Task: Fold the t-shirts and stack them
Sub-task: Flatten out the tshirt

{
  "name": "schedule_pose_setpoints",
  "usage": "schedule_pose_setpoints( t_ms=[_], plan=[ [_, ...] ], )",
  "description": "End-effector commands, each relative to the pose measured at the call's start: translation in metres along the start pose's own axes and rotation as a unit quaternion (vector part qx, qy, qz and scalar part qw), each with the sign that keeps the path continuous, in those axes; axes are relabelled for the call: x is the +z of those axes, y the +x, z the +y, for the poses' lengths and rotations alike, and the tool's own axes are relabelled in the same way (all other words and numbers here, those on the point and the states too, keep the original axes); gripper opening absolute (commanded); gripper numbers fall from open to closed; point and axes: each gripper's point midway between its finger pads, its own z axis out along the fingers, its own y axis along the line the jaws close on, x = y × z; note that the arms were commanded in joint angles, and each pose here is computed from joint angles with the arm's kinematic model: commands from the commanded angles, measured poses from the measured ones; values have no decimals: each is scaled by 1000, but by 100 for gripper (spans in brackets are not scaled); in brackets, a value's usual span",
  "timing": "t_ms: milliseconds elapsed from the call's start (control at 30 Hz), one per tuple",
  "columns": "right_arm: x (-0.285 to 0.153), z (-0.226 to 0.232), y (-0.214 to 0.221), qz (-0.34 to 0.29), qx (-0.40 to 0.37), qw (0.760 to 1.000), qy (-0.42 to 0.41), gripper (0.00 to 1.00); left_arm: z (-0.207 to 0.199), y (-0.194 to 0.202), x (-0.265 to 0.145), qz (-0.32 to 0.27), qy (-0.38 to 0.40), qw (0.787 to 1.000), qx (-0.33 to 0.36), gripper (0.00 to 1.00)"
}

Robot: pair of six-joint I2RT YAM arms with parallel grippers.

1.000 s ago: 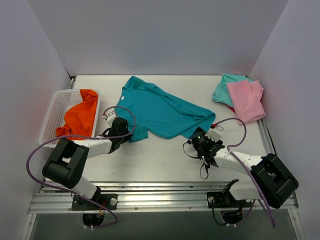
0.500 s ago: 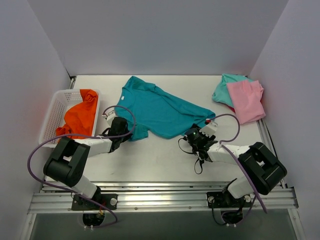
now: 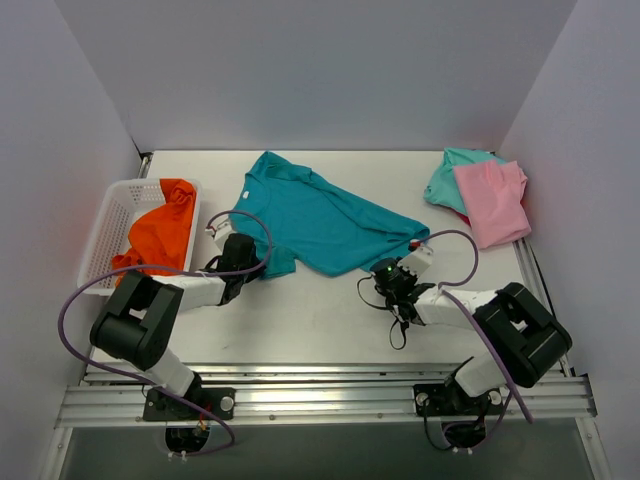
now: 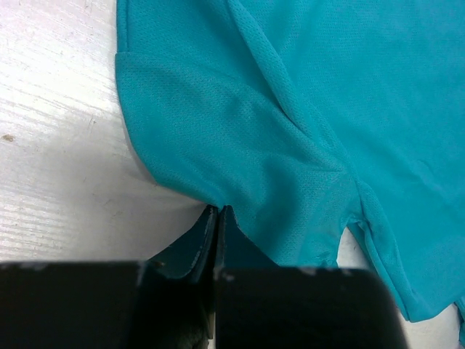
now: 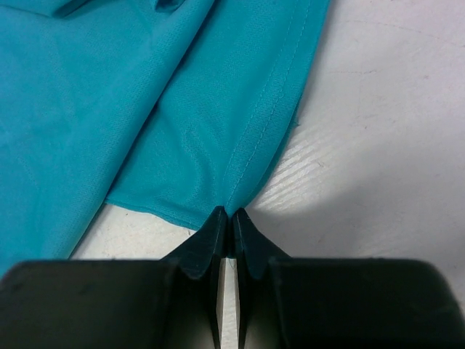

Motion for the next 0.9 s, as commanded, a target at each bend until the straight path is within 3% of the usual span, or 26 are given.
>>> schedule_pose_setpoints(
  t_ms=[0, 100, 133, 167, 233, 300, 433, 533, 700, 800, 867],
  plan=[
    [-6, -3, -6, -3, -2, 1000, -2, 0, 43, 33, -5, 61, -63, 995, 43, 2],
    [-29, 10, -27, -23, -3, 1000, -17, 0, 26, 10, -32, 19, -62, 996, 54, 2],
    [-41, 24, -41, -46, -1, 999, -29, 0, 26, 14, -48, 29, -80, 994, 75, 2],
    [-58, 27, -56, -59, 3, 998, -38, 0, 12, -7, -68, -10, -68, 995, 67, 2],
    [-85, 46, -85, -90, 17, 994, -64, 0, -2, -16, -100, -20, -52, 995, 78, 2],
    [-119, 46, -112, -118, 27, 989, -82, 0, -22, -44, -143, -65, -6, 996, 60, 2],
    [-185, 51, -168, -161, 57, 973, -154, 0, -36, -73, -222, -99, 61, 992, 51, 2],
    [-239, 52, -212, -189, 94, 950, -230, 0, -47, -102, -278, -121, 112, 985, 51, 2],
    [-343, 45, -289, -257, 153, 878, -373, 0, -69, -165, -361, -167, 160, 971, 57, 2],
    [-392, 36, -331, -302, 162, 846, -409, 0, -80, -193, -397, -200, 197, 958, 57, 2],
    [-408, 41, -347, -323, 150, 837, -416, 0, -95, -220, -433, -231, 236, 942, 56, 2]
  ],
)
